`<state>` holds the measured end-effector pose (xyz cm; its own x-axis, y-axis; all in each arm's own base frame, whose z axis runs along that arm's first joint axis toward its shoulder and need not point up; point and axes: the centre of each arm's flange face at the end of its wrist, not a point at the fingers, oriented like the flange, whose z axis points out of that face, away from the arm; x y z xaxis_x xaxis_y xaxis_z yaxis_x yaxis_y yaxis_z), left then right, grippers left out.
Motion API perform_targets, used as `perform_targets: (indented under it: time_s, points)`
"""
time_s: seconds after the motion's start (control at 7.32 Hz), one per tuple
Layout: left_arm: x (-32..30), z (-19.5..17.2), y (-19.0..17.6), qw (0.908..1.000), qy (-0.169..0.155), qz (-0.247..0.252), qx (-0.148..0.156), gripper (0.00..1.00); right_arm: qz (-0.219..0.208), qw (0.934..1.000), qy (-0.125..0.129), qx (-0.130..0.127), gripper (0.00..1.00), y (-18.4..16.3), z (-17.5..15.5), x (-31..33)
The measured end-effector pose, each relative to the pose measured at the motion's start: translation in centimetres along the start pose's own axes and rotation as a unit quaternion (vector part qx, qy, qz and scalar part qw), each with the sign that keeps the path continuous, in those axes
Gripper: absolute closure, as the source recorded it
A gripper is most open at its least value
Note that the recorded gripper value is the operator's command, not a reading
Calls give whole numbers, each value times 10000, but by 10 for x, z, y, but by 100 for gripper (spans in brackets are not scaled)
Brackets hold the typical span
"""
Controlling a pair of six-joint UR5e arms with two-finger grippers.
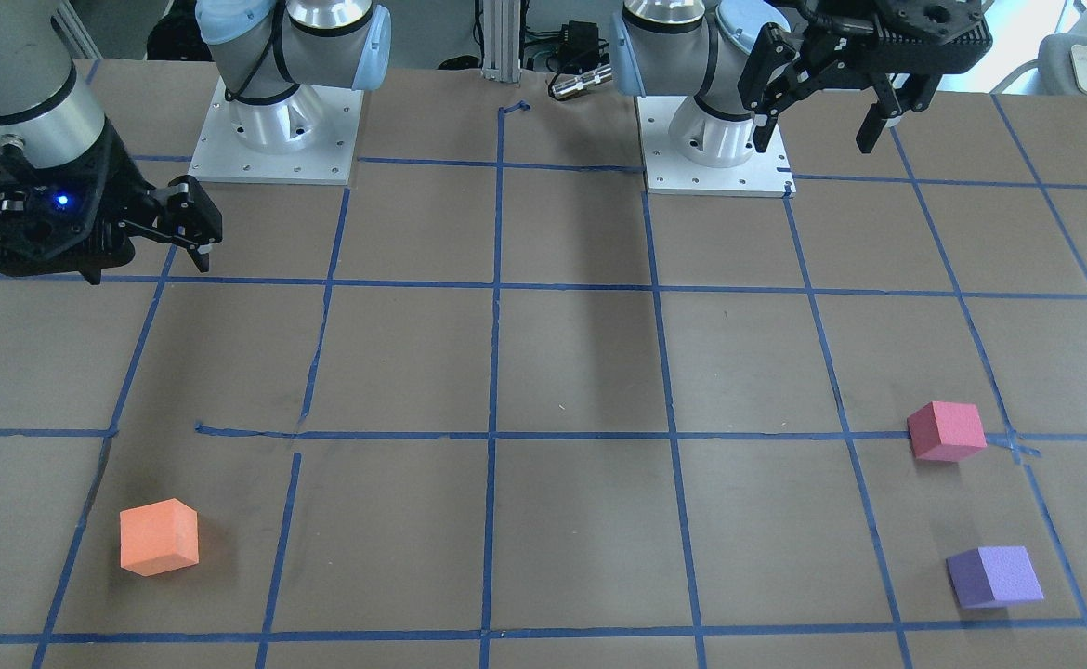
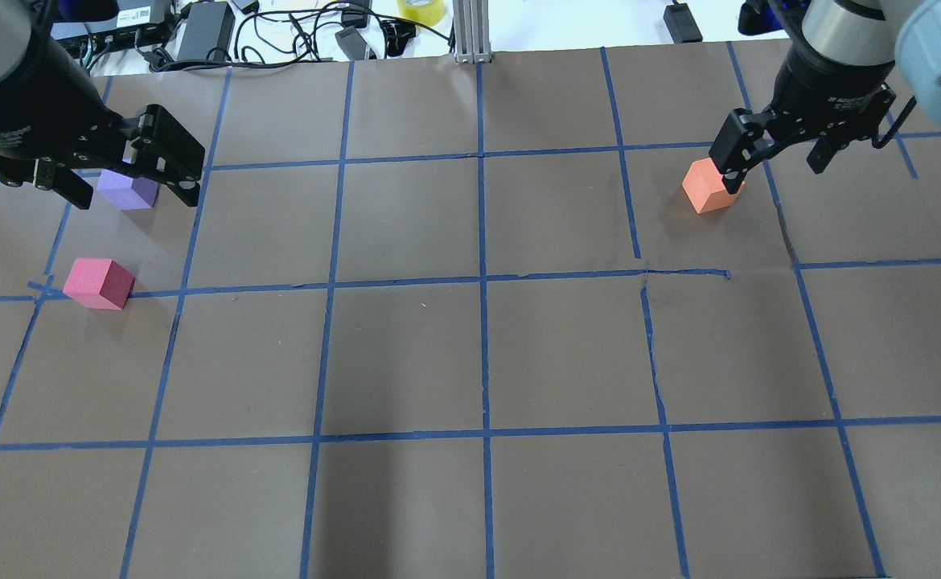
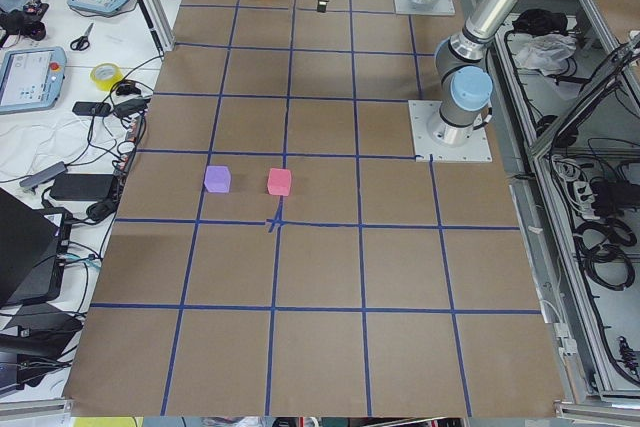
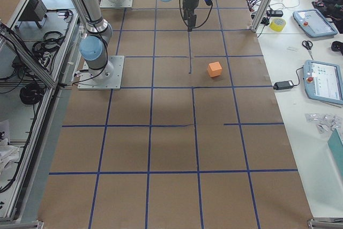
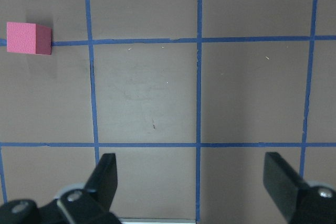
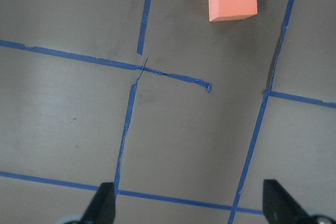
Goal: Arrange blocks in a line
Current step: 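Lower the right gripper onto the orange cube and grasp it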
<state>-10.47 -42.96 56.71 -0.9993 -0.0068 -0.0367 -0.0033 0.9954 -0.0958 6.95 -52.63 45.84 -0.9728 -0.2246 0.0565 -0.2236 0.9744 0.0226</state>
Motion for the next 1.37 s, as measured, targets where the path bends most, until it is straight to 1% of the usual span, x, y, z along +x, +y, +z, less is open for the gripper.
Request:
perform_targets:
  time_s: [0.14, 0.41, 0.68, 0.82, 1.09, 1.37]
  points:
    - [0, 0, 0, 10000, 1, -8, 0, 0, -112, 9998, 68, 175, 0, -18, 15, 7]
    - [0, 0, 0, 10000, 2, -12, -1, 0, -297, 9979, 242, 524, 0, -69, 69, 23]
    - [0, 0, 0, 10000, 1, -16, -4, 0, -550, 9953, 362, 714, 0, -105, 122, 35]
    - [0, 0, 1, 10000, -2, -16, -5, 0, -698, 9938, 397, 770, 0, -117, 147, 46]
    - [0, 1, 2, 10000, -6, -5, -18, 0, -745, 9943, 330, 686, 0, -127, 193, 77]
    - [1, 2, 1, 10000, 2, -1, -32, 0, -788, 9941, 324, 669, 0, -134, 219, 87]
